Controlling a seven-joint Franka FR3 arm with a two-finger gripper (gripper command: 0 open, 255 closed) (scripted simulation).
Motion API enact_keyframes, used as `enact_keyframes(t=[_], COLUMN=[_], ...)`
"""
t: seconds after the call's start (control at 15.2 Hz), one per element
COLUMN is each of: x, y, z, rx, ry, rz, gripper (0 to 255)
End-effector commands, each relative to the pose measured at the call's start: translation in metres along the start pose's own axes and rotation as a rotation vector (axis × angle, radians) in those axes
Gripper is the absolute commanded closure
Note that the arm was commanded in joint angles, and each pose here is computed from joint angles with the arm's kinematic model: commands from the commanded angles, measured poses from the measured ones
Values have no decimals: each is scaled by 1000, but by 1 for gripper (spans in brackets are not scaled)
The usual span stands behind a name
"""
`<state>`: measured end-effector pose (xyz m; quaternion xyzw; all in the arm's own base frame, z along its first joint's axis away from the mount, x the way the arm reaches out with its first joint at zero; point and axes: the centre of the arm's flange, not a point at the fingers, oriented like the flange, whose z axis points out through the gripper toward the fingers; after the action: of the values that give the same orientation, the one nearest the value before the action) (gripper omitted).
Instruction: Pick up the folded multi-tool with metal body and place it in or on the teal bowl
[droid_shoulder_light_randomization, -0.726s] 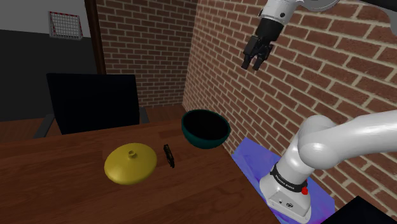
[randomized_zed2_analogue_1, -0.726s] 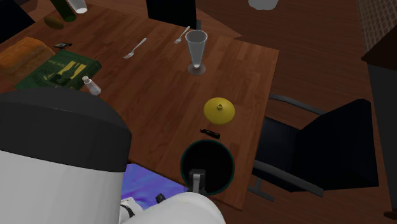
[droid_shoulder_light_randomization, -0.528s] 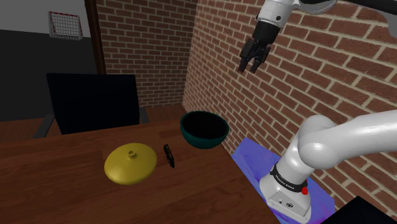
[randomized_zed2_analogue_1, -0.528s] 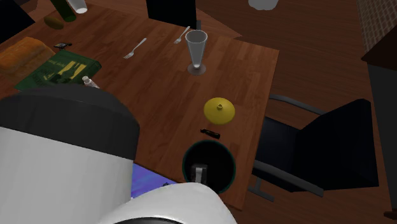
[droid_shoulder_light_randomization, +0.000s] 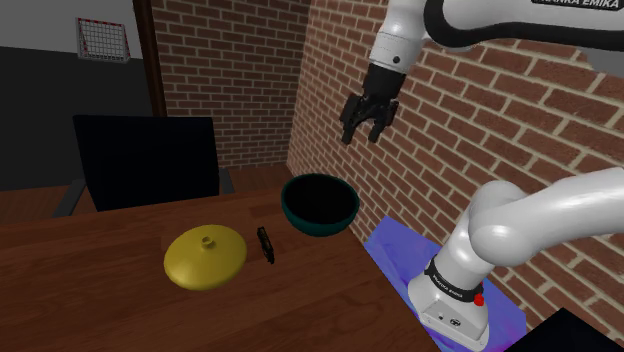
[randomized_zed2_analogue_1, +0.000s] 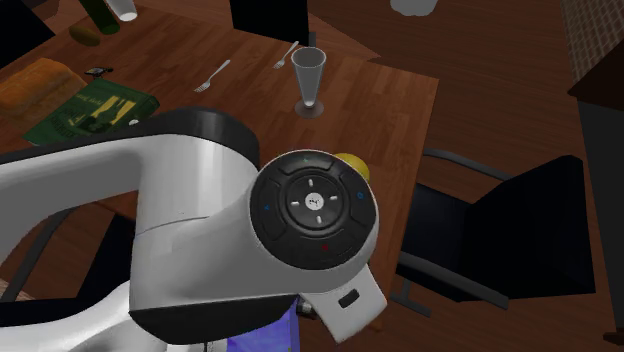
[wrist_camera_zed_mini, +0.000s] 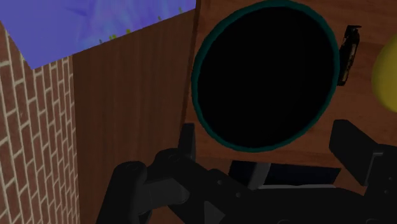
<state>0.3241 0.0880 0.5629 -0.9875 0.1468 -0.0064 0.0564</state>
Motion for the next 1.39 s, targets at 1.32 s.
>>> enact_keyframes(t=[1.32], x=[21], y=[-209], z=[211], rx=[-114], ry=[-60], rz=[301], gripper=[0])
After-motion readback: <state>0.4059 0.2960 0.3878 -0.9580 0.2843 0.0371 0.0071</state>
